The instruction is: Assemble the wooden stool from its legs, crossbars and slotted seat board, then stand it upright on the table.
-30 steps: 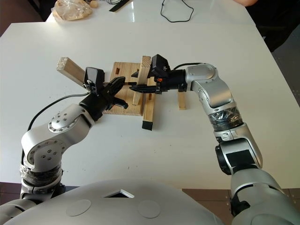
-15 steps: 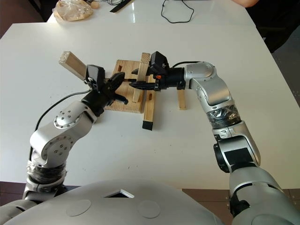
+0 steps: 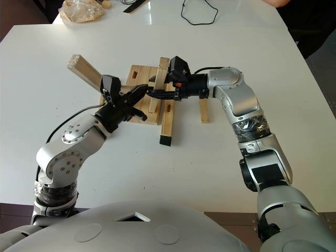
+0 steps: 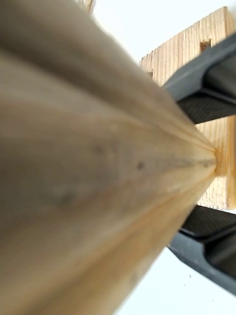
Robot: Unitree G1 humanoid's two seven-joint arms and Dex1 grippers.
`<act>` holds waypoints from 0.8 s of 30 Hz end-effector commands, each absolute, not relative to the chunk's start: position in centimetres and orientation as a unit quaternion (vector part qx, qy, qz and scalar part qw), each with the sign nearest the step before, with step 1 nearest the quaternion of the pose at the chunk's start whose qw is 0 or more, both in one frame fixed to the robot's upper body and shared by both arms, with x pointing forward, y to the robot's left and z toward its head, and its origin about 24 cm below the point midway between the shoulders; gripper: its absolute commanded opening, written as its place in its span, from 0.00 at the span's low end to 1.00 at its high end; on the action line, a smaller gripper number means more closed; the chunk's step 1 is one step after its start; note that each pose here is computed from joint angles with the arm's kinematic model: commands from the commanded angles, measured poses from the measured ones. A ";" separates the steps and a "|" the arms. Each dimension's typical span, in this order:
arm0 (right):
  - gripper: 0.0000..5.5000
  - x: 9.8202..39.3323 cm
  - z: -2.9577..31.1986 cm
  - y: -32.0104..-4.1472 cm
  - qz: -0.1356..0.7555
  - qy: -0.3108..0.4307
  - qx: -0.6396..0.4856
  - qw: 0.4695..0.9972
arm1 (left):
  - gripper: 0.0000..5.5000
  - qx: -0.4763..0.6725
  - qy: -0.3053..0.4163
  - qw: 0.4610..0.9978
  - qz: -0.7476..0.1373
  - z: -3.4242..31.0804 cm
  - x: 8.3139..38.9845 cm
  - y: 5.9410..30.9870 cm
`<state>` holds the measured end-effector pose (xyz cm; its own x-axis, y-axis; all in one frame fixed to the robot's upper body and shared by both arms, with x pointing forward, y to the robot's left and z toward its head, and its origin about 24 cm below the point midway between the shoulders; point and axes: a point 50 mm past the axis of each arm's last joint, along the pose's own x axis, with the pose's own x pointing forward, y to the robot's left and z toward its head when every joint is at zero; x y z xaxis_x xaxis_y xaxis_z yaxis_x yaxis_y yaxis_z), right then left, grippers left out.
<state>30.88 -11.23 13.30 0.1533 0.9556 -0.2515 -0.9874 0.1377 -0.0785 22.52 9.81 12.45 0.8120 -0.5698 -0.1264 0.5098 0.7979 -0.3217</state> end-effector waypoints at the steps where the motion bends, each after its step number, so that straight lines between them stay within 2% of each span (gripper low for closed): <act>1: 0.37 30.8 12.1 -12.1 0.634 0.117 -0.126 0.754 | 0.00 -0.177 0.000 0.941 -0.289 15.9 22.7 10.5; 4: 0.37 30.8 12.1 -12.4 0.632 0.117 -0.122 0.756 | 0.00 -0.257 -0.215 0.891 -0.305 24.2 22.2 12.5; 6: 0.37 30.9 12.0 -12.6 0.629 0.119 -0.122 0.759 | 0.00 -0.282 -0.305 0.859 -0.299 27.9 21.5 14.6; 8: 0.37 30.9 11.9 -12.6 0.628 0.121 -0.122 0.759 | 0.00 -0.279 -0.360 0.851 -0.262 30.1 21.1 17.4; 10: 0.37 30.9 11.9 -12.6 0.633 0.122 -0.123 0.754 | 0.00 -0.270 -0.369 0.872 -0.172 30.7 21.6 21.3; 11: 0.37 31.0 12.0 -12.5 0.636 0.122 -0.123 0.752 | 0.00 -0.241 -0.338 0.904 -0.107 29.6 22.3 23.3; 13: 0.37 31.1 12.1 -12.4 0.640 0.123 -0.124 0.748 | 0.00 -0.167 -0.228 0.959 -0.008 25.6 23.6 26.2; 14: 0.37 31.2 12.1 -12.4 0.642 0.123 -0.124 0.746 | 0.00 -0.140 -0.171 0.975 0.005 23.3 23.9 26.6; 16: 0.37 31.0 12.2 -12.6 0.640 0.123 -0.124 0.749 | 0.00 -0.140 -0.090 0.985 -0.052 19.7 24.4 24.9; 18: 0.37 30.8 12.2 -12.3 0.646 0.123 -0.123 0.744 | 0.00 -0.152 -0.053 0.969 -0.187 17.7 23.6 20.1; 20: 0.37 30.4 12.3 -11.9 0.663 0.123 -0.123 0.728 | 0.00 -0.179 -0.076 0.919 -0.342 18.0 21.7 14.7; 21: 0.37 30.1 12.4 -11.8 0.676 0.123 -0.123 0.716 | 0.00 -0.198 -0.090 0.892 -0.396 18.5 20.7 13.0; 22: 0.37 29.7 12.4 -11.7 0.689 0.124 -0.124 0.703 | 0.00 -0.205 -0.100 0.870 -0.437 18.8 19.9 11.8; 24: 0.37 29.3 12.4 -11.8 0.707 0.128 -0.127 0.684 | 0.00 -0.210 -0.101 0.855 -0.463 18.6 19.1 10.8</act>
